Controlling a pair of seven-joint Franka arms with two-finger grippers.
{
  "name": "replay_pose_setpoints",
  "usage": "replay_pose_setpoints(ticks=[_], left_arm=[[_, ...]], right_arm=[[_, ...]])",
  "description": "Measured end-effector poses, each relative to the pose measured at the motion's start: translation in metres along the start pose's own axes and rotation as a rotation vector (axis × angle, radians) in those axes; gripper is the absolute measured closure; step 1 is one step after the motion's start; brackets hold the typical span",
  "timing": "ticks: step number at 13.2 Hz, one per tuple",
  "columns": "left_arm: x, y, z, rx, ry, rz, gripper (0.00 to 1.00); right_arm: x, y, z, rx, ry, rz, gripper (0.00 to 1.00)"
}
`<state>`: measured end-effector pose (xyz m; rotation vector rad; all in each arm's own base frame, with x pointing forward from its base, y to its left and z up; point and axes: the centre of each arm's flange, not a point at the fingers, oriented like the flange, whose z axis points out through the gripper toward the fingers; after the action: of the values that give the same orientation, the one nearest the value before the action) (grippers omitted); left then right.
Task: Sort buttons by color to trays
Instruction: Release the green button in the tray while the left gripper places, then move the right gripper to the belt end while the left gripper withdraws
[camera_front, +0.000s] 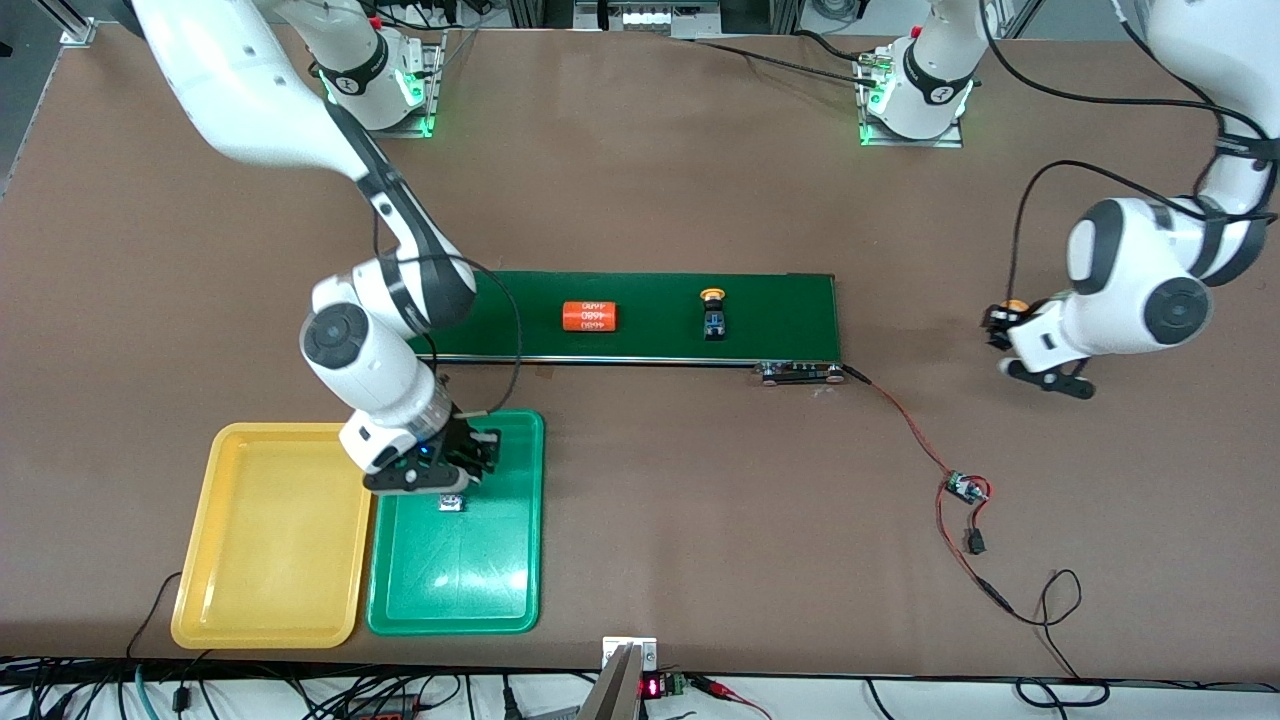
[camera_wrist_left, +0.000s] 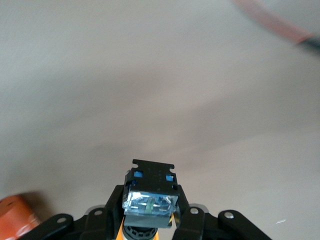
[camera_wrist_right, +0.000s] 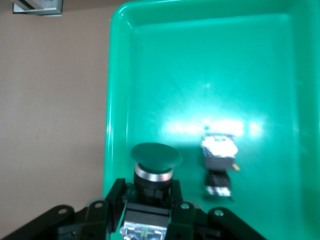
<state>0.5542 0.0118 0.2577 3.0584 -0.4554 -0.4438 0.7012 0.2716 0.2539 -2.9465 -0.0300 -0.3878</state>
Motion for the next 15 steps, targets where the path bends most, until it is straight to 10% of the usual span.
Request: replay_pose_setpoints(ticks=[12, 15], left_arm=[[0.036, 0.23, -0.017, -0.211, -0.011, -0.299, 0.57], [0.044, 0.24, -0.004, -0.262, -0.054, -0.44, 0.57]], right_arm=[[0.001, 0.013, 0.04, 0.0, 0.063, -0.014, 0.59], [-0.003, 0.017, 0.045, -0.008, 0.052, -0.013, 0.33]])
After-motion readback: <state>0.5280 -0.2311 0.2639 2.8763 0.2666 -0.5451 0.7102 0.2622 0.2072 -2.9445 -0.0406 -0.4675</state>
